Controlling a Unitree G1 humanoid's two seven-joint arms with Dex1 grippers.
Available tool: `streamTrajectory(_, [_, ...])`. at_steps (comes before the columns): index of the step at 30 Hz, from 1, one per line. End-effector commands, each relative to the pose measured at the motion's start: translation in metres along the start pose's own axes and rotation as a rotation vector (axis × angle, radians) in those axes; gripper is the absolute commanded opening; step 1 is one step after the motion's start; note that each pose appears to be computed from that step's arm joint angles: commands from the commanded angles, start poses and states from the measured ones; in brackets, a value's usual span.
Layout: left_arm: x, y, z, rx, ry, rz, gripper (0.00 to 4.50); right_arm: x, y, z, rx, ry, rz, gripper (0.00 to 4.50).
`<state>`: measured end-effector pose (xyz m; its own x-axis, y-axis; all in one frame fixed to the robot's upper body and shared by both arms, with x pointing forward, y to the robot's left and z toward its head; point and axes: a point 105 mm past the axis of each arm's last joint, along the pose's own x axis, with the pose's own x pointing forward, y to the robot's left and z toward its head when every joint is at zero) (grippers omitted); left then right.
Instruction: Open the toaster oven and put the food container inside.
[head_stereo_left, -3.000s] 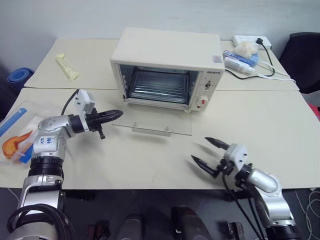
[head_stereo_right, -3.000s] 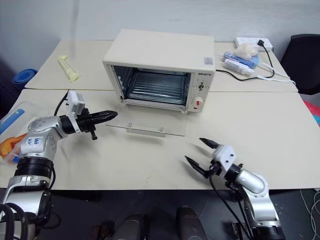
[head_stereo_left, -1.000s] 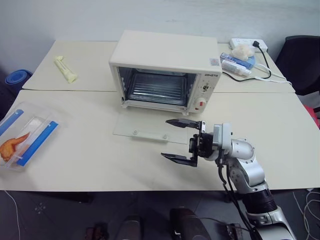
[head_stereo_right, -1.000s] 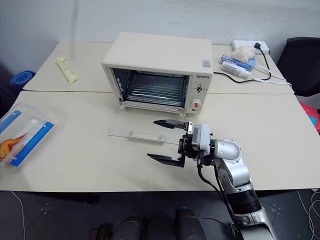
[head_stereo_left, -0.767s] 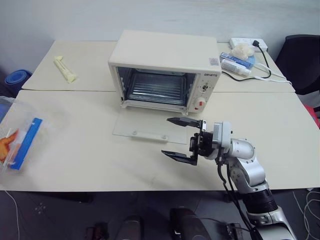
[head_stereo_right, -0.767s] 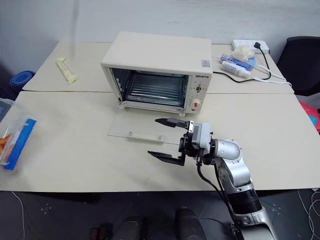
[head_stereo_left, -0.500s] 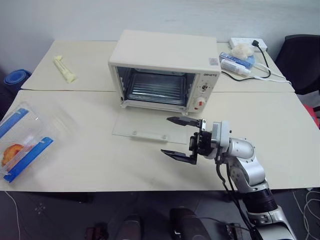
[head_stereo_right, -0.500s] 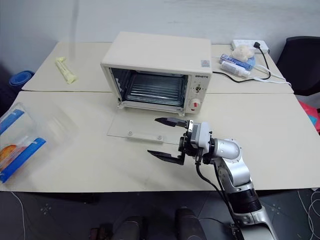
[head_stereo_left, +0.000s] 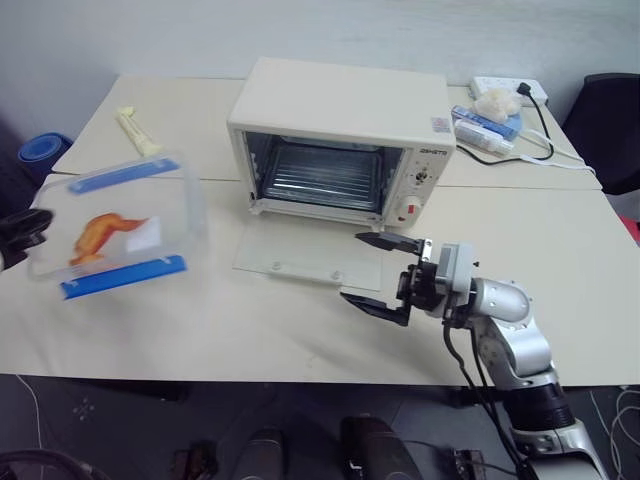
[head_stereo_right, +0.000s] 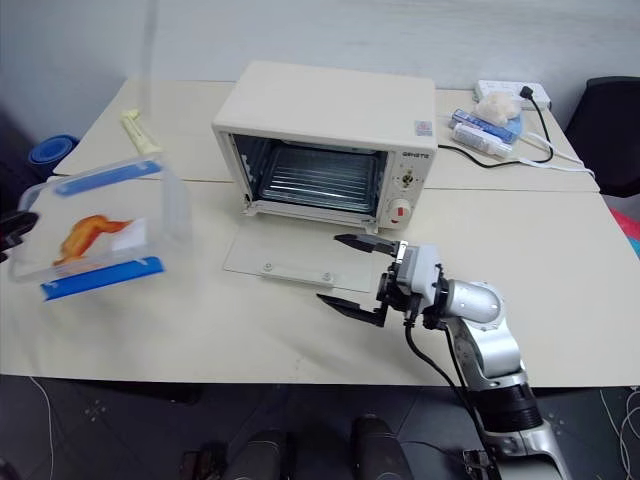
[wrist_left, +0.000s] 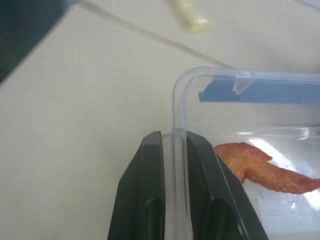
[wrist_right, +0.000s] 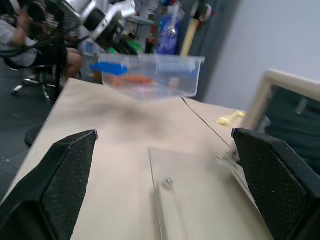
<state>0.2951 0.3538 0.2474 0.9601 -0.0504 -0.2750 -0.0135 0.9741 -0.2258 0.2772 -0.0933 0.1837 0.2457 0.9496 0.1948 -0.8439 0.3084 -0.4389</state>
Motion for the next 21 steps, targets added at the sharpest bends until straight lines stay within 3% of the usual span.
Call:
streamTrajectory(1, [0.020,-0.047,0.001,0.100,0.063,-0.130,0.28,-0.017,-0.007,0.012,-0.058,0.025,-0.071,4.50])
streamTrajectory(9, [0.082,-0.140,-0.003,0.179,0.117,-0.290,0.28,-0.050,-0.001,0.015,-0.086,0.128,-0.228,4.50])
streamTrajectory(19, [0.115,-0.180,-0.020,0.228,0.116,-0.315,0.28,-0.056,0.015,0.021,-0.092,0.145,-0.357,4.50])
streamTrajectory(21, [0.117,-0.186,-0.019,0.221,0.105,-0.333,0.97,-0.056,0.016,0.021,-0.094,0.149,-0.363,4.50])
